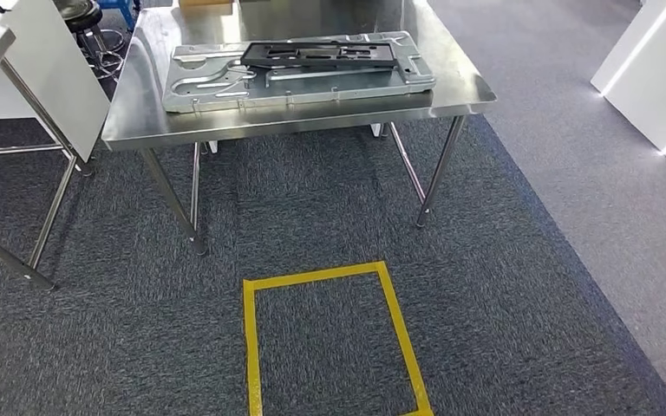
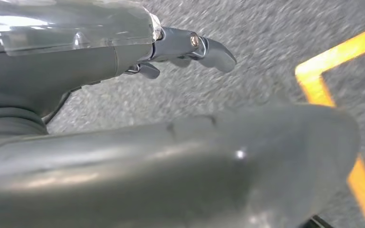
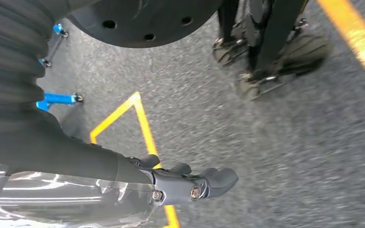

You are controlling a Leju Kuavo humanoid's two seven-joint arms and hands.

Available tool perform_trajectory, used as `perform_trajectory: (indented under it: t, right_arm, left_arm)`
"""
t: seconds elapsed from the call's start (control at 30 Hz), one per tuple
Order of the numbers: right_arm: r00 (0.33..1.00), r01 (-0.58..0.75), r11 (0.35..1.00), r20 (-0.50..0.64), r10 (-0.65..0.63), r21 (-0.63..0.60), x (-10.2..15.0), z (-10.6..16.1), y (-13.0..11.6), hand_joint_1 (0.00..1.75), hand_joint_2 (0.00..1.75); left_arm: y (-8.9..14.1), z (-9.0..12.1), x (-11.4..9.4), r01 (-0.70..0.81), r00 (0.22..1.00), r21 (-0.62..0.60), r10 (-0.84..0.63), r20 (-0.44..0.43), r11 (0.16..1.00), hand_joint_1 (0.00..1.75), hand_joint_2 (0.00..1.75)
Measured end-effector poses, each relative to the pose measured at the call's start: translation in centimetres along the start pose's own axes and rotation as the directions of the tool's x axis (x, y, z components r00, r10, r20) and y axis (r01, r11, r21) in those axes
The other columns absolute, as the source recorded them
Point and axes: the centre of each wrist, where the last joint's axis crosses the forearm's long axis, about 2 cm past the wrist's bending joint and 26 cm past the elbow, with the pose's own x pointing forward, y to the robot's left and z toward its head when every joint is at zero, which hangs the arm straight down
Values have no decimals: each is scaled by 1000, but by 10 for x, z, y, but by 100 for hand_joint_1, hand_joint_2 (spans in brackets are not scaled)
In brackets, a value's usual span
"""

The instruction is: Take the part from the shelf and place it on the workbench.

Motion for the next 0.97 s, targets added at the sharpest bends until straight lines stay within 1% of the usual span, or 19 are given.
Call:
perform_trajectory:
  t: [0.1, 0.17, 0.3, 0.37, 0.4, 0.5, 0.53, 0.67, 0.73, 0.83, 0.97]
  right_arm:
    - [1000, -5, 1000, 1, 5, -1, 0, 0, 0, 0, 0]
    - [1000, -8, 1000, 6, 8, 8, 1, 0, 0, 0, 0]
    - [1000, -20, 1000, 14, 19, 18, 2, 0, 1, 0, 175]
    - [999, -29, 999, 14, 29, 17, 2, 0, 1, 0, 175]
    - [999, -34, 999, 14, 34, 16, 1, 0, 1, 0, 131]
    - [998, -52, 999, 21, 51, 15, 1, 0, 1, 0, 0]
    - [998, -59, 998, 24, 59, 16, 1, 0, 1, 0, 0]
    - [996, -82, 996, 42, 81, 32, 1, 0, 2, 0, 175]
    - [992, -116, 992, 47, 114, 51, 2, 1, 4, 0, 175]
    - [979, -201, 978, 52, 198, 64, 3, 1, 5, 0, 175]
    - [970, -240, 969, 56, 237, 63, 0, 0, 2, 0, 175]
  left_arm:
    - [0, 0, -1, -6, 1000, 0, 6, -7, 1000, 0, 0]
    - [0, 0, -1, -7, 1000, 0, 7, -7, 1000, 0, 0]
    - [0, 0, -1, -6, 1000, 0, 6, -14, 1000, 0, 0]
    - [0, 0, -2, -1, 1000, 2, 1, -21, 1000, 0, 0]
    - [0, 0, -3, 3, 1000, 4, -3, -23, 1000, 0, 0]
    - [1, 0, -4, 10, 1000, 16, -10, -16, 1000, 0, 131]
    - [1, 0, -4, 12, 1000, 22, -12, -12, 1000, 0, 175]
    - [3, 0, -4, 20, 1000, 43, -20, -8, 999, 0, 175]
    - [5, -1, -3, 33, 999, 53, -33, -2, 998, 0, 175]
    - [7, -1, -2, 53, 999, 60, -53, 9, 997, 0, 175]
    - [11, -2, -4, 48, 999, 64, -49, 9, 997, 0, 175]
